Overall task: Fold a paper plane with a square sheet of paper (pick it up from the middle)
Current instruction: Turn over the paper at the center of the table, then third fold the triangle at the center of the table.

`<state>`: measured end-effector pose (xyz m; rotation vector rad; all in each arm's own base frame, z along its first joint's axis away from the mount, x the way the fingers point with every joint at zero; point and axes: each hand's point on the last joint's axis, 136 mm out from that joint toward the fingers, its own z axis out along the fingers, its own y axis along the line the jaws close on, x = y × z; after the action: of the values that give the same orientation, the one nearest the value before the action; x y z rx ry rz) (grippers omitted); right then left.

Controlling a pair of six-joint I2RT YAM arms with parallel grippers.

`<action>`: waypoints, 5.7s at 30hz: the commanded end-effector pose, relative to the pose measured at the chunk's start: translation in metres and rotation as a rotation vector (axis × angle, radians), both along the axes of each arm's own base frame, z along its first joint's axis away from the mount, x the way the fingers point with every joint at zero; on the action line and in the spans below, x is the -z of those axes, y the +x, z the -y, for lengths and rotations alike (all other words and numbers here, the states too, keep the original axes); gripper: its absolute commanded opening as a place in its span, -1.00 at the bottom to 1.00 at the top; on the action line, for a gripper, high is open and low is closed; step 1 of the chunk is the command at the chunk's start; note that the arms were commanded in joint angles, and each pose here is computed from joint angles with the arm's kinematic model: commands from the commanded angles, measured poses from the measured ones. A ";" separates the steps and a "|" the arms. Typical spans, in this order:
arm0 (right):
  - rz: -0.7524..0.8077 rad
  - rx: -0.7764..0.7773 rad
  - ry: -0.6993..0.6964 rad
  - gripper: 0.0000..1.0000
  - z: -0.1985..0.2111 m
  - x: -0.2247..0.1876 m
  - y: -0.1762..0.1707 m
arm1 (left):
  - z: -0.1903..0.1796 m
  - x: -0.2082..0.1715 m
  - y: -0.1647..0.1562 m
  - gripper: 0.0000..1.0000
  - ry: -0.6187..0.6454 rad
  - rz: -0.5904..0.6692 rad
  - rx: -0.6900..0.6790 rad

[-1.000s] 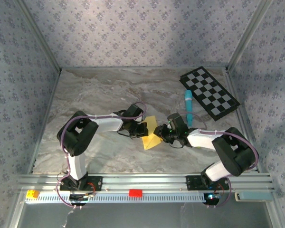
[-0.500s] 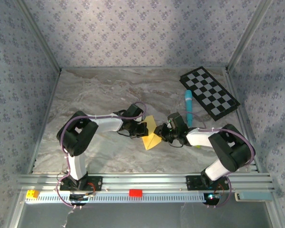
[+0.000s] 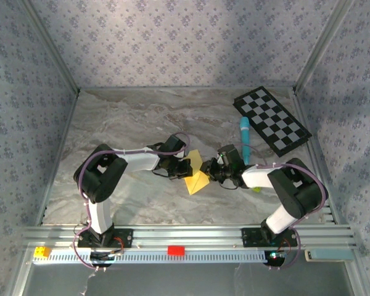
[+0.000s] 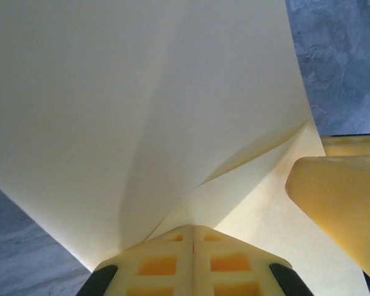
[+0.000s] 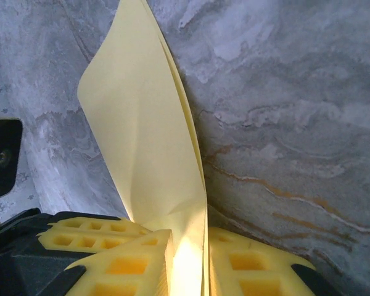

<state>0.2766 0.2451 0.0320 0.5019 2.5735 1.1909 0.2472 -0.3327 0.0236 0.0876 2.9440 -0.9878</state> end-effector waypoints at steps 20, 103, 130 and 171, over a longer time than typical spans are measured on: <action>0.120 -0.081 -0.070 -0.89 0.018 -0.034 0.003 | -0.020 -0.077 0.018 -0.44 -0.049 0.245 -0.071; 0.052 -0.262 0.007 -0.83 -0.004 0.000 -0.056 | -0.049 -0.062 0.024 -0.23 -0.147 0.057 -0.199; -0.041 -0.232 -0.049 -0.83 0.007 0.027 -0.054 | -0.033 -0.012 0.020 -0.21 -0.125 -0.128 -0.185; 0.769 -0.554 -0.577 0.33 -0.039 -0.067 -0.065 | -0.054 -0.035 0.023 -0.97 -0.132 -0.128 -0.351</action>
<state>0.2020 0.2828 0.0874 -0.5027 2.3873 0.8027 0.2687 -0.2816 0.0498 -0.4630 2.8659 -1.1475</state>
